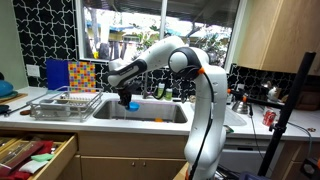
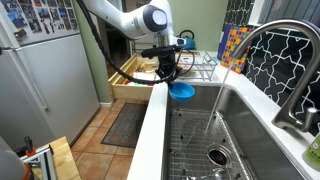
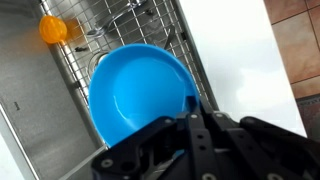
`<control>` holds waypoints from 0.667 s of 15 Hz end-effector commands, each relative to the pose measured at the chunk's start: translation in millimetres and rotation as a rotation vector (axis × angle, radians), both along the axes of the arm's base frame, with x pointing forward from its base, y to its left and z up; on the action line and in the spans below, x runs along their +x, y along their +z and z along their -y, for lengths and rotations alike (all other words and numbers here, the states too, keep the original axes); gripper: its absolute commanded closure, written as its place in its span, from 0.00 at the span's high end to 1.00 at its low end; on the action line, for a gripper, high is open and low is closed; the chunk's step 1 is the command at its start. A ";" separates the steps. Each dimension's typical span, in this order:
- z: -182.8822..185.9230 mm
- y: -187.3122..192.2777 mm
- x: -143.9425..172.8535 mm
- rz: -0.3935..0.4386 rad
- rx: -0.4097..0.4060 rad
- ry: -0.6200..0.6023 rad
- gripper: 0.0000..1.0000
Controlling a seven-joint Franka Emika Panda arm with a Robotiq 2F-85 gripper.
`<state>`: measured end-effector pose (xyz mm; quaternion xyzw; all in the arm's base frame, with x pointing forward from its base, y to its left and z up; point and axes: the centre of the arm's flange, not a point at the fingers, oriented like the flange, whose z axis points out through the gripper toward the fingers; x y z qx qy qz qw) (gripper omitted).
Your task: Open the tap, pick up the blue bowl and fetch some water, put the blue bowl back on the kitchen counter in front of the sink
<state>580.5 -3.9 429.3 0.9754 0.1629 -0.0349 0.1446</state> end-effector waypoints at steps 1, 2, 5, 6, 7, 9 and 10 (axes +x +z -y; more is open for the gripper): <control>-25.7 -12.2 -19.9 -0.030 -0.012 -0.125 0.01; -32.4 -13.9 -22.4 -0.028 -0.010 -0.150 0.01; -47.8 -20.3 -25.2 -0.004 -0.004 -0.235 0.01; -51.4 -23.5 -26.1 0.006 0.003 -0.263 0.01; -54.7 -26.5 -27.3 -0.005 0.018 -0.278 0.01; -60.6 -32.0 -29.2 -0.009 0.045 -0.312 0.01; -63.0 -33.7 -30.1 -0.009 0.050 -0.325 0.01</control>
